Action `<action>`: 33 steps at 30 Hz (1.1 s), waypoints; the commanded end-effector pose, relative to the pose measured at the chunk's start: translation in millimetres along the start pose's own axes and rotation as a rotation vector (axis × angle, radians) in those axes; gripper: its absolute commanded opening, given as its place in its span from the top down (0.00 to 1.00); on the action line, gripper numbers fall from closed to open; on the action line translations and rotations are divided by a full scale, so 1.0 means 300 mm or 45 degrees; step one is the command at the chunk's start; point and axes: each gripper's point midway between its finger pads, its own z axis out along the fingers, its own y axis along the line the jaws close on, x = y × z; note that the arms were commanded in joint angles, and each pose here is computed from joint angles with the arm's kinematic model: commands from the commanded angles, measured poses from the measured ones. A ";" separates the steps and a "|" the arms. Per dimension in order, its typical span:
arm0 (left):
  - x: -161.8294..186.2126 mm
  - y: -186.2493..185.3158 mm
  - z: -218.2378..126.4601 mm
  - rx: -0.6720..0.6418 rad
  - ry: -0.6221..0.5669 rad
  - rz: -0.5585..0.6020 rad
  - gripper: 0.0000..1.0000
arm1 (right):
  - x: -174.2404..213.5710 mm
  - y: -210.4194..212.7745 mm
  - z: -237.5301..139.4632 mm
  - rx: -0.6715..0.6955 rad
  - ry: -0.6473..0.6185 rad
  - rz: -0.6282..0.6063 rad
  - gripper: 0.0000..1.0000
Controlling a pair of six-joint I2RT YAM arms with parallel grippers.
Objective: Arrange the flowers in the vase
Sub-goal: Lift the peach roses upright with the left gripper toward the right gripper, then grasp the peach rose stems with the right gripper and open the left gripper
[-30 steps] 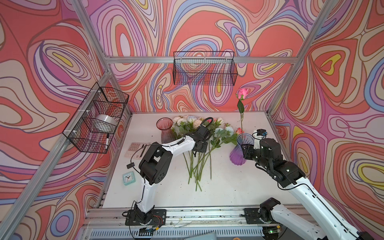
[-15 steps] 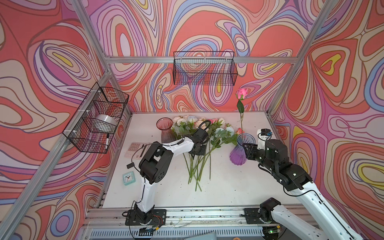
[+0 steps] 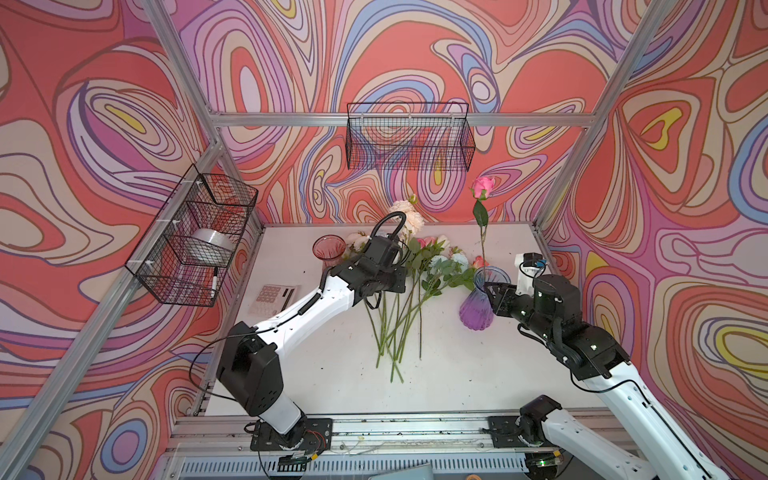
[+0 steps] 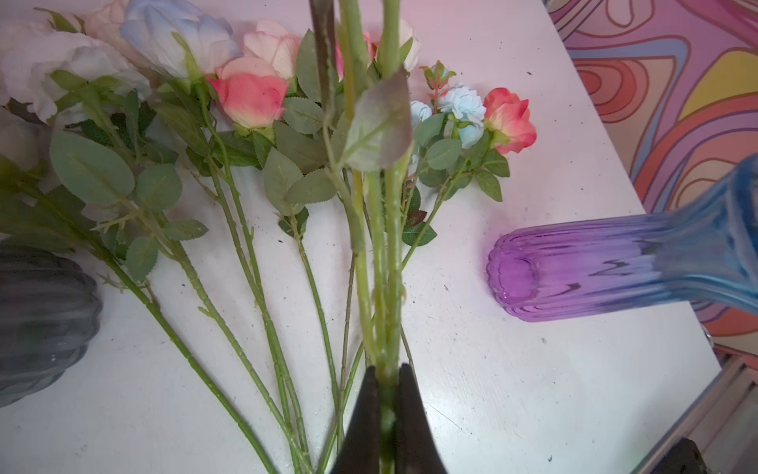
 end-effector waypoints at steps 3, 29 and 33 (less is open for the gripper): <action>-0.003 -0.140 -0.150 0.348 -0.268 0.155 1.00 | -0.021 0.201 -0.023 -0.379 0.065 0.004 0.55; -0.103 -0.498 -0.401 0.817 -0.633 0.306 1.00 | -0.078 0.494 0.046 -0.739 0.098 -0.082 0.65; -0.094 -0.500 -0.402 0.826 -0.618 0.313 1.00 | -0.090 0.484 0.061 -0.710 0.066 -0.079 0.77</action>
